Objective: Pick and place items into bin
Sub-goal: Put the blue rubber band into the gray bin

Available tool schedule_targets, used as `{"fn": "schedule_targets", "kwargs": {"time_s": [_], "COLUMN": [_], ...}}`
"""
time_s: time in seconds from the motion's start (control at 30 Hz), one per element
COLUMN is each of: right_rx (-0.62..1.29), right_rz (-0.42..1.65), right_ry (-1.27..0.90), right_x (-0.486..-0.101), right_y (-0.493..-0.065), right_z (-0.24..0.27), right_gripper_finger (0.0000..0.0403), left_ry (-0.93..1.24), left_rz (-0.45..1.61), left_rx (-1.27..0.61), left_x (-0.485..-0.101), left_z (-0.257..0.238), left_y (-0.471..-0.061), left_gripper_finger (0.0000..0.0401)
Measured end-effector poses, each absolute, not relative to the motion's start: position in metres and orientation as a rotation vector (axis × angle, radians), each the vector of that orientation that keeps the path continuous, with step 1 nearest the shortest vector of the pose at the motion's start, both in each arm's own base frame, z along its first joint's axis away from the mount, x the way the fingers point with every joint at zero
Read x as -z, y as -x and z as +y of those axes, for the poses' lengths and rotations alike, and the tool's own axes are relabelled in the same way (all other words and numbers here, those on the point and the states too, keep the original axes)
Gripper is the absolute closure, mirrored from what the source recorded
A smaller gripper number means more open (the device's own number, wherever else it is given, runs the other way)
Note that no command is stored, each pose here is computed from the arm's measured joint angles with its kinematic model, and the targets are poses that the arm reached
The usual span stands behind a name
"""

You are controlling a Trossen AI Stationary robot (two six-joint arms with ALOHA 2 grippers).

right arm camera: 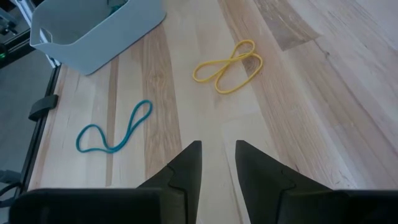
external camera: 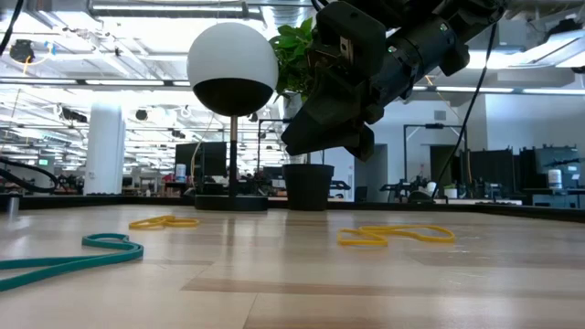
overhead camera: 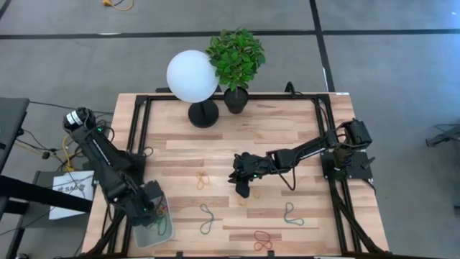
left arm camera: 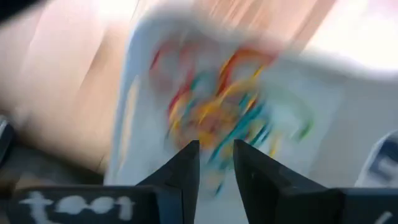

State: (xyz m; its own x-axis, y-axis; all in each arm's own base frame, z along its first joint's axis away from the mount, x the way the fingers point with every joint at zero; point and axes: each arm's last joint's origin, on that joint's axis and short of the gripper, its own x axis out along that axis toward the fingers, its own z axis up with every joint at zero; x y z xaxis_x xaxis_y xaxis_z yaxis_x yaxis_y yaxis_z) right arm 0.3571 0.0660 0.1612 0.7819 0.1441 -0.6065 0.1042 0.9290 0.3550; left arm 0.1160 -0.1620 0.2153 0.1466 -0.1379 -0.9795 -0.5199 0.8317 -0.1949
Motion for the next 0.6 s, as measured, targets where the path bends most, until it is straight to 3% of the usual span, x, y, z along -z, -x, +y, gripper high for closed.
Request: {"fn": "schedule_targets", "kwargs": {"time_s": [0.13,0.4,0.6], "right_rx": [-0.022,-0.007,0.017], "right_rz": [0.679,0.694,0.697], "right_ry": [-0.385,-0.386,-0.393], "right_x": [-0.161,-0.160,-0.159], "right_y": [-0.357,-0.357,-0.357], "right_z": [0.066,0.062,0.054], "right_gripper_finger": [0.0310,0.0310,0.0310], "left_ry": [0.550,0.378,-0.002], "left_rz": [1.257,1.169,0.842], "left_rx": [-0.262,-0.154,-0.246], "left_x": [-0.218,-0.230,-0.257], "left_z": [-0.159,-0.144,-0.133], "left_y": [-0.133,-0.159,-0.178], "left_gripper_finger": [0.0312,0.0314,0.0314]}}
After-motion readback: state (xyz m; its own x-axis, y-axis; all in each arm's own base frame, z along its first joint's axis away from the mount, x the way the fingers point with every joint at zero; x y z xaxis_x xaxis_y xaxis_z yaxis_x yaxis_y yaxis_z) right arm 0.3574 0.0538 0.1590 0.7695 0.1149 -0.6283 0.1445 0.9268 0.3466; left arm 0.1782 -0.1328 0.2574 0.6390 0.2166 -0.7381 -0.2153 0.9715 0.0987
